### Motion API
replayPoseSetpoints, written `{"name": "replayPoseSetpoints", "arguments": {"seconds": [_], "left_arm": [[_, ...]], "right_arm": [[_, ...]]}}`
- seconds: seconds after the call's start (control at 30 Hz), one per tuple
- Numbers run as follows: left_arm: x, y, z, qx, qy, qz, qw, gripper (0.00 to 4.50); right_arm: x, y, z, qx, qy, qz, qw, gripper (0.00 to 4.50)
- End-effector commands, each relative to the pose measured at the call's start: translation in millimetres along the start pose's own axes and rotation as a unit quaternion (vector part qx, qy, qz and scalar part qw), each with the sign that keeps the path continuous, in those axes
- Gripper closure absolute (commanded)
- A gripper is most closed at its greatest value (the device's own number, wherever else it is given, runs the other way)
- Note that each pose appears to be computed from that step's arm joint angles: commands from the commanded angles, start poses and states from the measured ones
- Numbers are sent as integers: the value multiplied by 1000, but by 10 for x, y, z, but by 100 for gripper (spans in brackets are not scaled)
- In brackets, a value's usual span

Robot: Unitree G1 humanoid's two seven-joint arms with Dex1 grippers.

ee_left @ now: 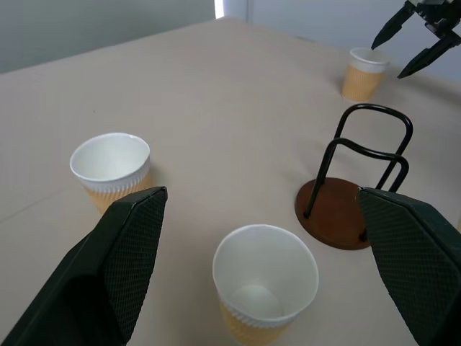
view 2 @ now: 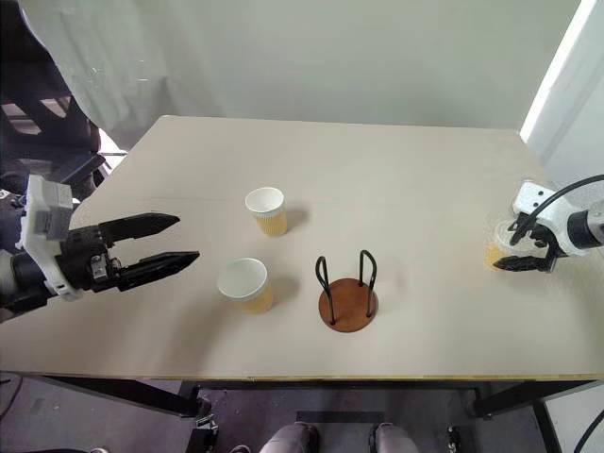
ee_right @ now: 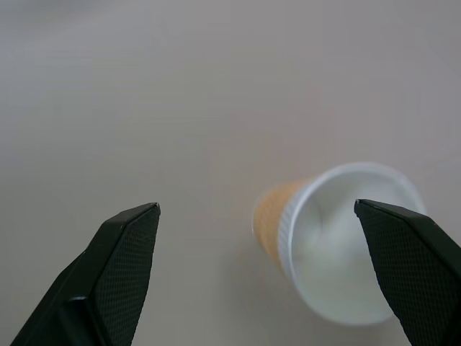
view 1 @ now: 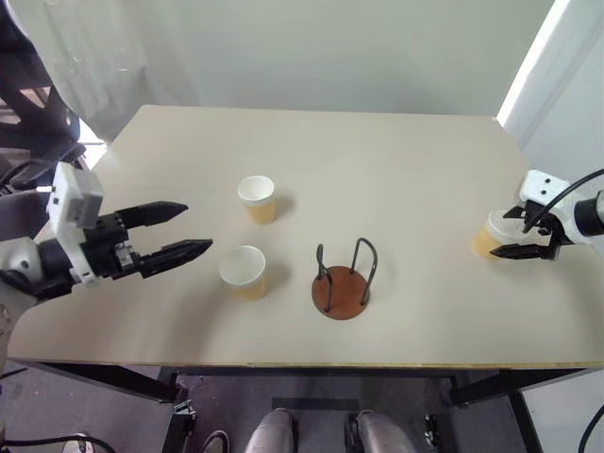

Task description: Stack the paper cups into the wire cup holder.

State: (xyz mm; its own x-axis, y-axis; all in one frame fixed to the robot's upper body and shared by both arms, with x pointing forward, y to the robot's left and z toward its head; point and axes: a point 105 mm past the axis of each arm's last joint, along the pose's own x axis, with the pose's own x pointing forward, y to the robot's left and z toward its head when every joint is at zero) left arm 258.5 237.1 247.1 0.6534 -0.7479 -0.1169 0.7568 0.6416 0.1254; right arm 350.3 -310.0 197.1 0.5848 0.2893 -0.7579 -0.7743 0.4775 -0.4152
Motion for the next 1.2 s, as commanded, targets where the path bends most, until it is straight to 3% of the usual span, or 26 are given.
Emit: {"name": "replayPoseSetpoints", "arguments": {"seconds": [0.03,0.3,0.33,0.43,0.7,0.77,0.93,0.97,1.1,1.2], "left_arm": [[-54,-34,125,22,-14,8,1000,0],[-61,-44,119,22,-12,12,1000,0],[-59,-43,119,22,-12,12,1000,0],[-56,-39,117,22,-11,13,1000,0],[-37,-27,110,21,-10,13,1000,0],[-32,-26,109,20,-10,13,1000,0],[-39,-13,103,21,-9,14,1000,0],[-44,-12,103,21,-9,14,1000,0],[-56,-37,85,15,-2,5,1000,0],[-56,-93,9,6,19,-10,1000,0]], "right_arm": [[-38,-81,-38,-12,20,-14,1000,3],[110,-66,-201,4,43,-8,999,3],[122,-63,-213,5,44,-7,999,19],[126,-68,-229,5,44,-10,999,88],[34,-180,-136,-10,32,-40,999,388],[-2,-199,-67,-17,21,-42,999,446],[-152,-113,375,-61,-49,-11,997,446],[-217,-17,609,-76,-93,14,993,446],[-508,473,1359,-131,-247,118,953,446],[-651,765,1674,-156,-311,164,923,446]]}}
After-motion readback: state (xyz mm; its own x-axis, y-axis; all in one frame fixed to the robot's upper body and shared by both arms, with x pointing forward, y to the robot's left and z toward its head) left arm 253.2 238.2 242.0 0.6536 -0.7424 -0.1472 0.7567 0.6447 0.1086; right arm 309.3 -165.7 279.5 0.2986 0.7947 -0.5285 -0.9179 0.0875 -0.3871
